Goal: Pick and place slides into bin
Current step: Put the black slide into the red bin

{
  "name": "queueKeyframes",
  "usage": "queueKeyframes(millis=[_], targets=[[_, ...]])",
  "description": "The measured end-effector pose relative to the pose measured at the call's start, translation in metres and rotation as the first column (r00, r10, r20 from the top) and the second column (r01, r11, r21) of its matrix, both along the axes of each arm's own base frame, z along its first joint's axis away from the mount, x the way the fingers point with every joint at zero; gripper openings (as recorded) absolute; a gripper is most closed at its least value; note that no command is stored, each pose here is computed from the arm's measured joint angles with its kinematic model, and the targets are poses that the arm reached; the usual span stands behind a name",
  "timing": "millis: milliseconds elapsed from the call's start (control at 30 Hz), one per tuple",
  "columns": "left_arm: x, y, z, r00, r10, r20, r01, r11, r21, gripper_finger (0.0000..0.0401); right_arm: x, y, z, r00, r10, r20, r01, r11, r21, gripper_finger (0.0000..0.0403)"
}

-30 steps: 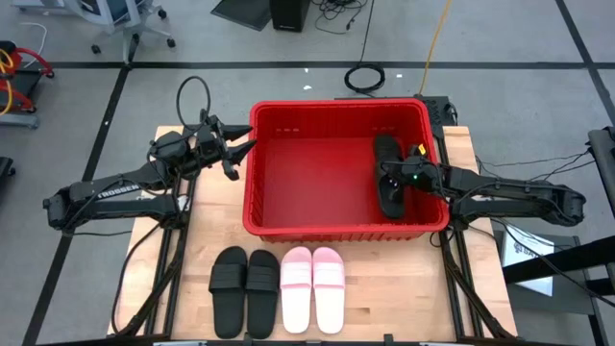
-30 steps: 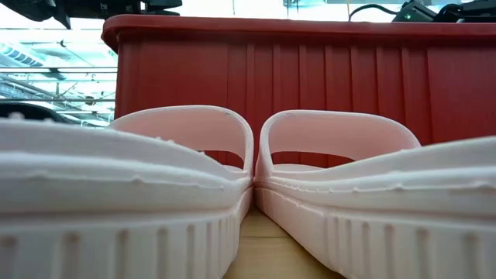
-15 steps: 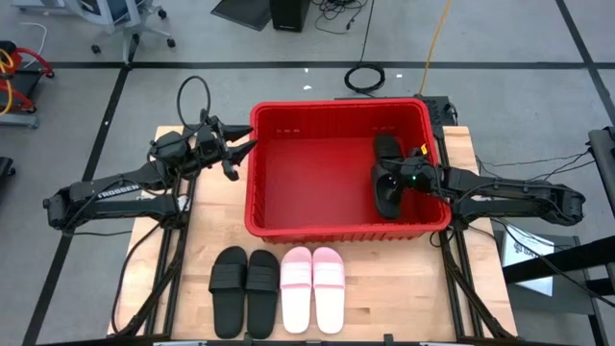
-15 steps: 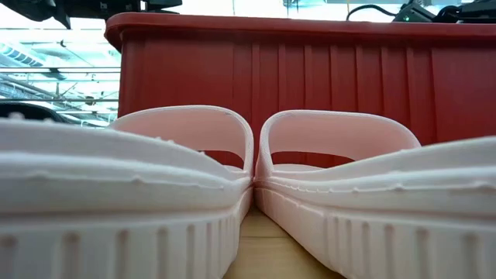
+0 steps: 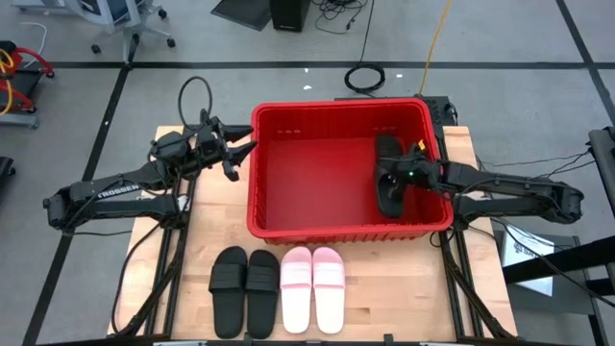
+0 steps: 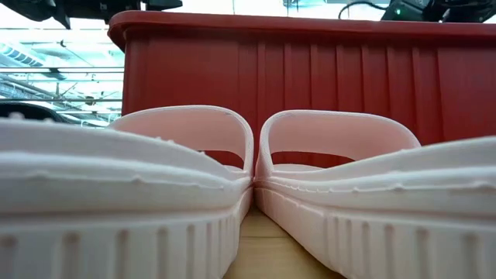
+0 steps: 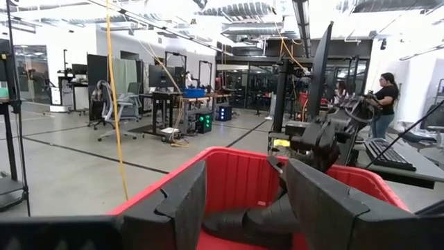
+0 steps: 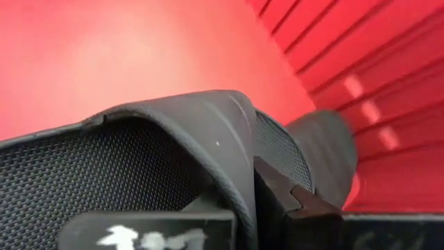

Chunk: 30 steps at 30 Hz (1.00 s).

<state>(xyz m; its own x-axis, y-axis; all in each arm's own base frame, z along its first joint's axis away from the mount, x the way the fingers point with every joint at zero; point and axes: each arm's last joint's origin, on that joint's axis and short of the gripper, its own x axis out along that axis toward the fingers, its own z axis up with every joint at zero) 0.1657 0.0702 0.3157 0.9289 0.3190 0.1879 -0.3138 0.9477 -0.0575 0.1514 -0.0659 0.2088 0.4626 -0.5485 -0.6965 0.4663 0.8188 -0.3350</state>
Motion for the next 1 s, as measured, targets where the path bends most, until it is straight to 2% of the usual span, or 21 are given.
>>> queueKeyframes(millis=[267, 767, 1000], targets=[[0.0, 0.0, -0.001, 1.0, 0.0, -0.013, 0.0, 1.0, -0.006, 0.0202, 0.006, -0.005, 0.009, 0.991, 0.031, -0.133, -0.03, 0.999, 0.012, 0.0009], [0.0, 0.0, -0.001, 1.0, -0.001, -0.017, 0.001, 1.0, 0.006, 0.0202, 0.003, -0.021, -0.004, 0.939, 0.028, -0.342, -0.018, 0.999, 0.032, 0.001], [0.0, 0.0, -0.002, 1.0, -0.003, -0.021, 0.004, 1.0, 0.011, 0.0202, 0.002, -0.021, -0.004, 0.929, 0.046, -0.367, -0.038, 0.999, 0.029, 0.0051]])
